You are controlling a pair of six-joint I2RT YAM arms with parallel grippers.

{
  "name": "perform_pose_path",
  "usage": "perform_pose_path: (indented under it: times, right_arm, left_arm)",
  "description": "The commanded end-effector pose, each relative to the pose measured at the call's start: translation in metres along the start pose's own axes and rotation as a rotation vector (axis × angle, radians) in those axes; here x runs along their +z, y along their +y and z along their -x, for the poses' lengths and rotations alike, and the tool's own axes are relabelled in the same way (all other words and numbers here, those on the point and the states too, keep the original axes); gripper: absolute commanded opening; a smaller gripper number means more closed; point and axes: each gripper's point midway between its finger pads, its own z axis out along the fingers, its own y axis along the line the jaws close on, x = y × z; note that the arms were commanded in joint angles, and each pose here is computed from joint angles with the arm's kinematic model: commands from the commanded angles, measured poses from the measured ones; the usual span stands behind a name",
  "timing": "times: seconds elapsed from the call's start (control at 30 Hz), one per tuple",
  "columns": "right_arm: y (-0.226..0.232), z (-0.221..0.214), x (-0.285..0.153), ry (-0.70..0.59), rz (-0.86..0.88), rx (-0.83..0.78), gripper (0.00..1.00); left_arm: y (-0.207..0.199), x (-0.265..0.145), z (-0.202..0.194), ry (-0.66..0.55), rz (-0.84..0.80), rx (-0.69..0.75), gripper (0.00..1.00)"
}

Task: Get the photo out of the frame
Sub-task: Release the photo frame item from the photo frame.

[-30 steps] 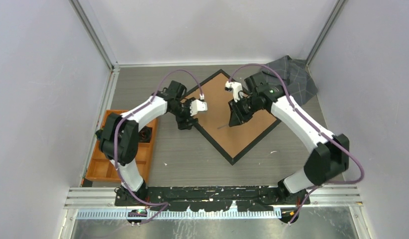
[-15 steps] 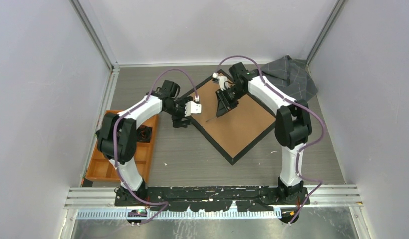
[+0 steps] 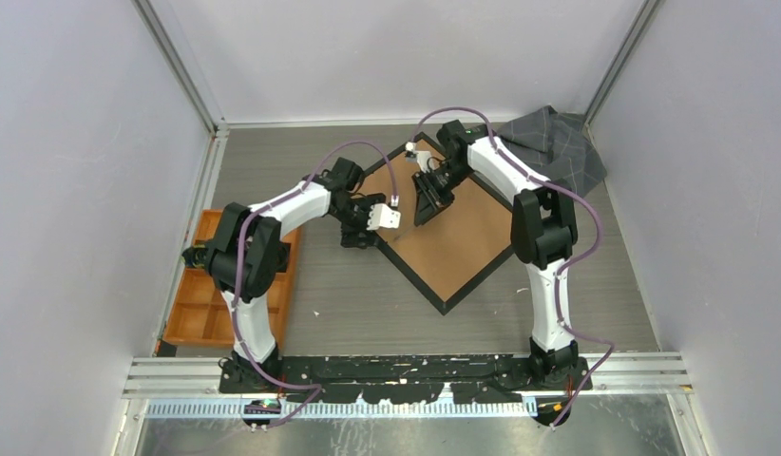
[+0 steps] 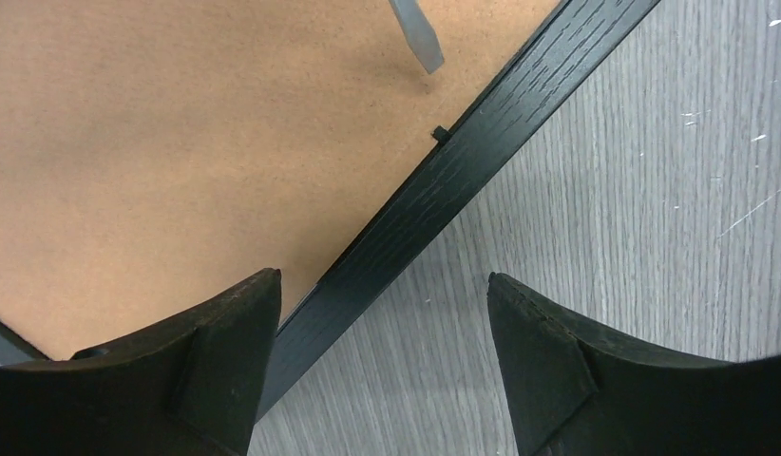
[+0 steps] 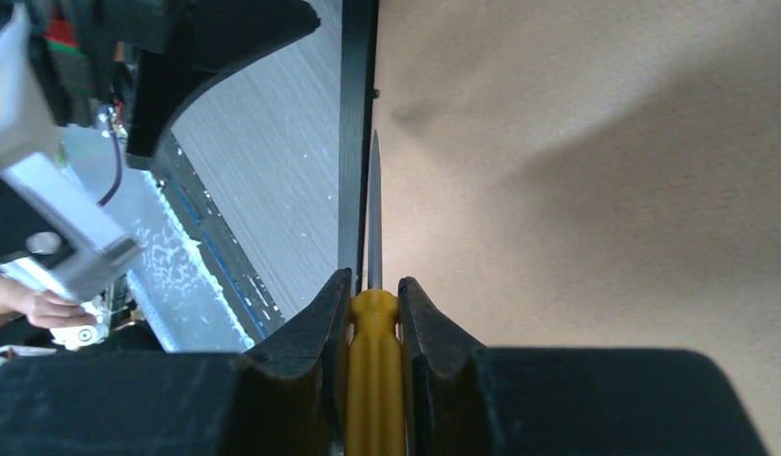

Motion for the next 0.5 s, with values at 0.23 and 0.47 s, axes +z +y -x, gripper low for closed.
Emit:
perform_pose_path:
  times: [0.23, 0.47]
  right_arm:
    - [-0.002, 0.012, 0.012, 0.003, 0.070, 0.127, 0.01]
    - [-0.013, 0.019, 0.017, -0.019, 0.063, 0.155, 0.01]
  left_arm:
    - [0.006, -0.003, 0.008, 0.006, 0.005, -0.017, 0.75]
    - [0.003, -0.003, 0.013, 0.003, -0.001, -0.007, 0.73]
